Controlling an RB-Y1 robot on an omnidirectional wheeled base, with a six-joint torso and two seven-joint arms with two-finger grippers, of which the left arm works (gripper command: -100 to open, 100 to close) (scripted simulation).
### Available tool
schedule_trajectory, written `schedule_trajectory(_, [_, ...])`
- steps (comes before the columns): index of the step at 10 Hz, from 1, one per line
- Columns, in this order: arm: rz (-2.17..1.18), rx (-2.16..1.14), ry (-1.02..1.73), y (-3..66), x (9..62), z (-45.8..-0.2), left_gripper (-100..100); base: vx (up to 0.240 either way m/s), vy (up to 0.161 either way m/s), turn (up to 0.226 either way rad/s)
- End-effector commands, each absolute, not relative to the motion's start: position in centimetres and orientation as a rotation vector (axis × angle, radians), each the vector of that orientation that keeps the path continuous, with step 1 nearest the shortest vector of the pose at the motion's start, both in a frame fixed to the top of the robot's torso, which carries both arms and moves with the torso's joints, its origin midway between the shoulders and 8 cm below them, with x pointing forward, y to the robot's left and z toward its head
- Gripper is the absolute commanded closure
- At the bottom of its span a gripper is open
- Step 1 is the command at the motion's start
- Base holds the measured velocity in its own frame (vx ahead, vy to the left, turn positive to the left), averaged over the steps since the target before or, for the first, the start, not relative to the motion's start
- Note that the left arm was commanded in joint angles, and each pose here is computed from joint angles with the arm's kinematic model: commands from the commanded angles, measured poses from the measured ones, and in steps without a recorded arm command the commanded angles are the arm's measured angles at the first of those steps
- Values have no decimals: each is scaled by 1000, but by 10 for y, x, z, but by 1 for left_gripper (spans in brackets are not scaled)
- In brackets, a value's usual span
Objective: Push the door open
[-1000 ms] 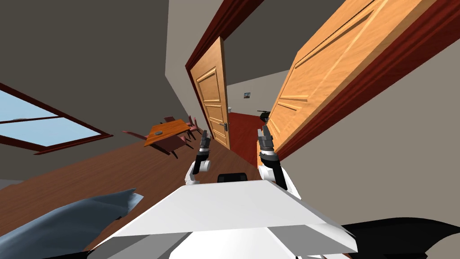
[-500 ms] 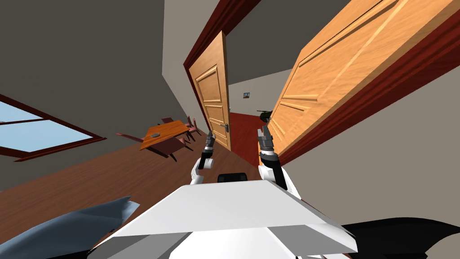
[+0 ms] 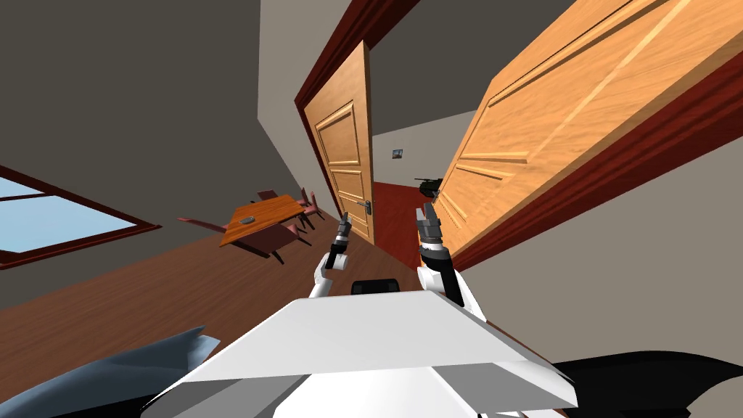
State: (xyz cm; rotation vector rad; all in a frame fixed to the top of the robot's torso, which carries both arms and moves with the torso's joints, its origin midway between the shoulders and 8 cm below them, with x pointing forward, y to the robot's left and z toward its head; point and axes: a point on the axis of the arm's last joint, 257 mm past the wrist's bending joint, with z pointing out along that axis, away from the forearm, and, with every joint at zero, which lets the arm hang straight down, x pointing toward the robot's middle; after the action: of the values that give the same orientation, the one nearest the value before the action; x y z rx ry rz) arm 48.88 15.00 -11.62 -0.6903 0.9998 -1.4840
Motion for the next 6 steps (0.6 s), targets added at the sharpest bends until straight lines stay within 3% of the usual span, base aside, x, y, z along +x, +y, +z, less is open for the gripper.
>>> schedule_trajectory(1, [-1500, -702, 1026, 140, 498, -126, -100, 52, 42, -20])
schedule_trajectory(6, [-1534, -732, 1094, 118, 514, -149, -100, 45, 56, -27])
